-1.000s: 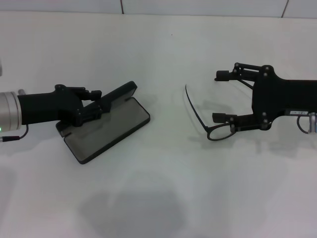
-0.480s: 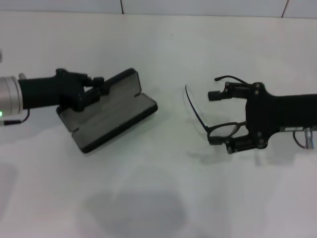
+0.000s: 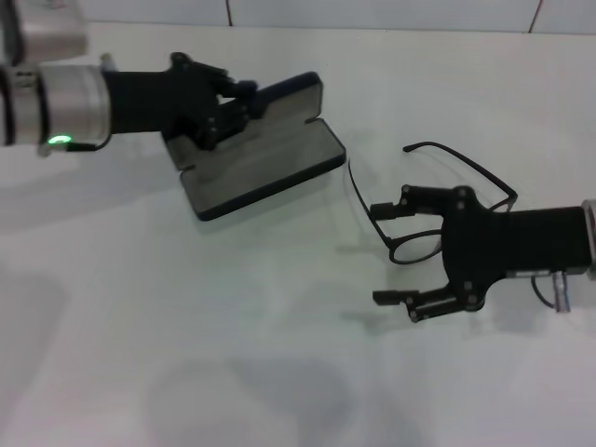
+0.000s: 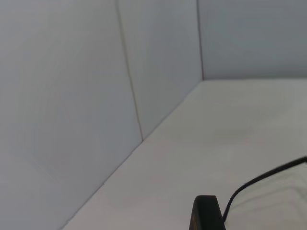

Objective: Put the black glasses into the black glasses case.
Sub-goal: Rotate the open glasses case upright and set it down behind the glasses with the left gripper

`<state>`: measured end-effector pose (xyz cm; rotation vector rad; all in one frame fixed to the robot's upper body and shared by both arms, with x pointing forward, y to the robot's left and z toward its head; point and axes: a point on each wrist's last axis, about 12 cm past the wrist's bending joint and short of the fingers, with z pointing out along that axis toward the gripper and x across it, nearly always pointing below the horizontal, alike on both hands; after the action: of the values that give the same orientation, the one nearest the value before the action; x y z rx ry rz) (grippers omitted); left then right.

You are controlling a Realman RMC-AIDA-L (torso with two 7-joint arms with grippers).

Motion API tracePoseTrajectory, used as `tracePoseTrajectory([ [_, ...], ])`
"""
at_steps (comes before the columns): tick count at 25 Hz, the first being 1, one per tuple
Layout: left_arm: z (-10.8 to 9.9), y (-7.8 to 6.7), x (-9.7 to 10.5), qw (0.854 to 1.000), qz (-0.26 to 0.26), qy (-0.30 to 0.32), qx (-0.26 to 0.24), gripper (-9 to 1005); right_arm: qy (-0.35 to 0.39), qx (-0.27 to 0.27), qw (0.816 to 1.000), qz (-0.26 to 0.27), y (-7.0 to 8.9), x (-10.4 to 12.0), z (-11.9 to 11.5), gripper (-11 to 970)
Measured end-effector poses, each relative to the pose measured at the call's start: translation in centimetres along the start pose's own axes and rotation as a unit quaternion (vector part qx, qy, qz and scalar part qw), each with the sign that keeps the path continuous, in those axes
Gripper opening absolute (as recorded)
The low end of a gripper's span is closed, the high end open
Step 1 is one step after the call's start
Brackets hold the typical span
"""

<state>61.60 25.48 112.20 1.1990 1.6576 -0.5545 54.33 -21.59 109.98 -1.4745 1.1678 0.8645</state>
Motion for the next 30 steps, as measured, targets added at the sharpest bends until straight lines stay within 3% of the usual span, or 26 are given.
tracePoseTrajectory([
  [8,4.6,-0.3,-2.5,0.996,0.061,0.027,0.053,209,0.003,0.013,1.000,0.003,1.3,0.9,-0.5,855],
  [19,6.8,-1.4,-4.2,0.993,0.076,0.007,0.094,209,0.003,0.024,1.000,0.005,1.8,1.3,-1.0,856],
  [25,4.9,0.2,-3.7,0.995,0.076,0.023,0.057,210,0.004,0.026,1.000,0.009,2.1,1.4,-1.2,855],
  [30,2.5,0.1,-2.6,0.996,0.064,0.015,0.067,210,0.006,0.028,1.000,0.009,2.1,1.5,-1.4,855],
])
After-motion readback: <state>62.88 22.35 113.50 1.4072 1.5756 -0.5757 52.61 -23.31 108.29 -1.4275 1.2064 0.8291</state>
